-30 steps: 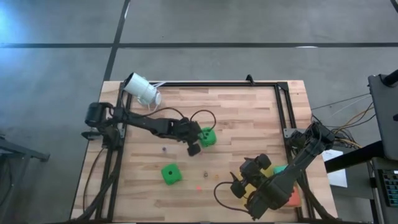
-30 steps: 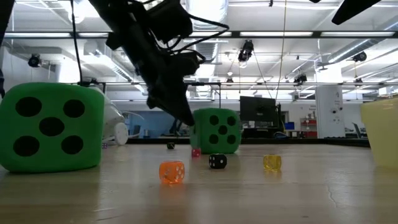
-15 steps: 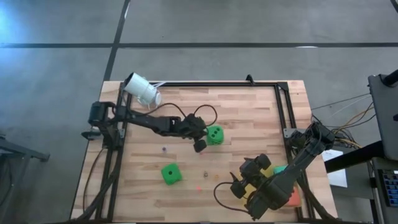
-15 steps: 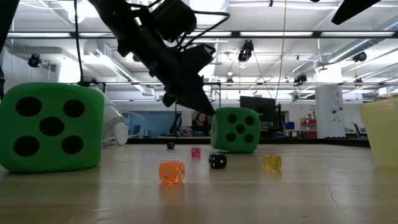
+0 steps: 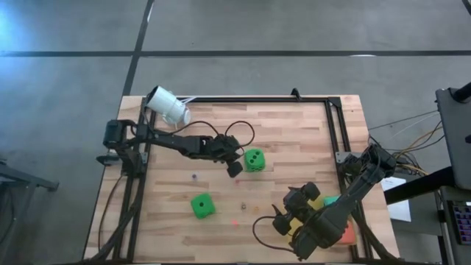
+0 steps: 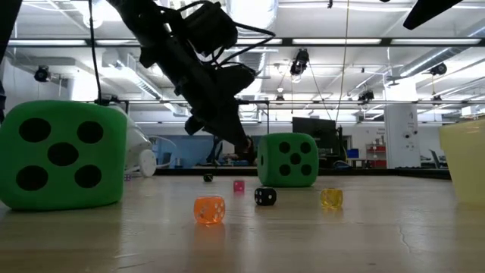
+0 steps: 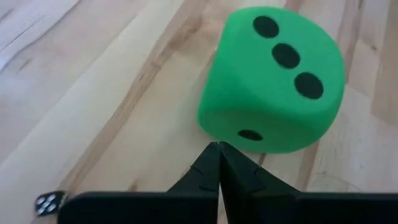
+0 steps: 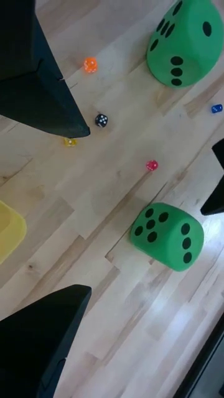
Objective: Pick & Place Dice
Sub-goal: Put the top large green die into the yellow bin
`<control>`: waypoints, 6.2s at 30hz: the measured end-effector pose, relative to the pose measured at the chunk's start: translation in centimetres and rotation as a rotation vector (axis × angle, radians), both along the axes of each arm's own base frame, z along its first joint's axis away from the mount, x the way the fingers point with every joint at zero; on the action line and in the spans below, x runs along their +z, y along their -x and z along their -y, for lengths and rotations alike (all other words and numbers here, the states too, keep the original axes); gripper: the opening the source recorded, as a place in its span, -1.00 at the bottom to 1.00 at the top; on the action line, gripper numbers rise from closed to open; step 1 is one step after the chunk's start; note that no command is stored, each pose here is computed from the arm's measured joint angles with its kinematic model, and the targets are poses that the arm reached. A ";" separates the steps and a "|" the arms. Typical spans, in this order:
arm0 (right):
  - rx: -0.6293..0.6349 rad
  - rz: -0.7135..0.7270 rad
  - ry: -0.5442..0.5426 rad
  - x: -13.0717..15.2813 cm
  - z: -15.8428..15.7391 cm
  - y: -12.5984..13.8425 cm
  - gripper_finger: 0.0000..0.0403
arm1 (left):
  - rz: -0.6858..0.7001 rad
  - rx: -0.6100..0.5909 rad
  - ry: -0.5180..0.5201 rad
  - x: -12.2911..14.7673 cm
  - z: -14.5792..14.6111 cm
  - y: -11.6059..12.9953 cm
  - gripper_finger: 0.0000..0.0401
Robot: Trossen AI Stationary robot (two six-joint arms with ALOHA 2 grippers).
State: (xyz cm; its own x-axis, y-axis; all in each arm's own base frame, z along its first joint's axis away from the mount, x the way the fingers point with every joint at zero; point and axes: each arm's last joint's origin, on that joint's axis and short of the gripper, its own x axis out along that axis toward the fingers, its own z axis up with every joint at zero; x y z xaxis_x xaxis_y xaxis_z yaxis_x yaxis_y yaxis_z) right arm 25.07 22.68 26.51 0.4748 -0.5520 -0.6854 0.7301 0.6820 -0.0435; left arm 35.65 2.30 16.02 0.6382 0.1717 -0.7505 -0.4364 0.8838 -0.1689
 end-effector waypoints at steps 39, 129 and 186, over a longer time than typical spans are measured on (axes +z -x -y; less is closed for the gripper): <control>-0.024 0.021 -0.013 0.1 0.1 0.0 0.99 | 0.058 -0.265 -0.086 3.1 3.8 -1.2 -0.97; -0.102 -0.309 -0.415 -7.5 22.4 -7.0 0.99 | 0.372 -0.392 -0.090 10.2 8.7 13.8 -0.97; -0.066 -0.275 -0.416 -6.7 22.0 -7.4 0.72 | 0.372 -0.390 -0.088 10.2 8.7 13.8 -0.97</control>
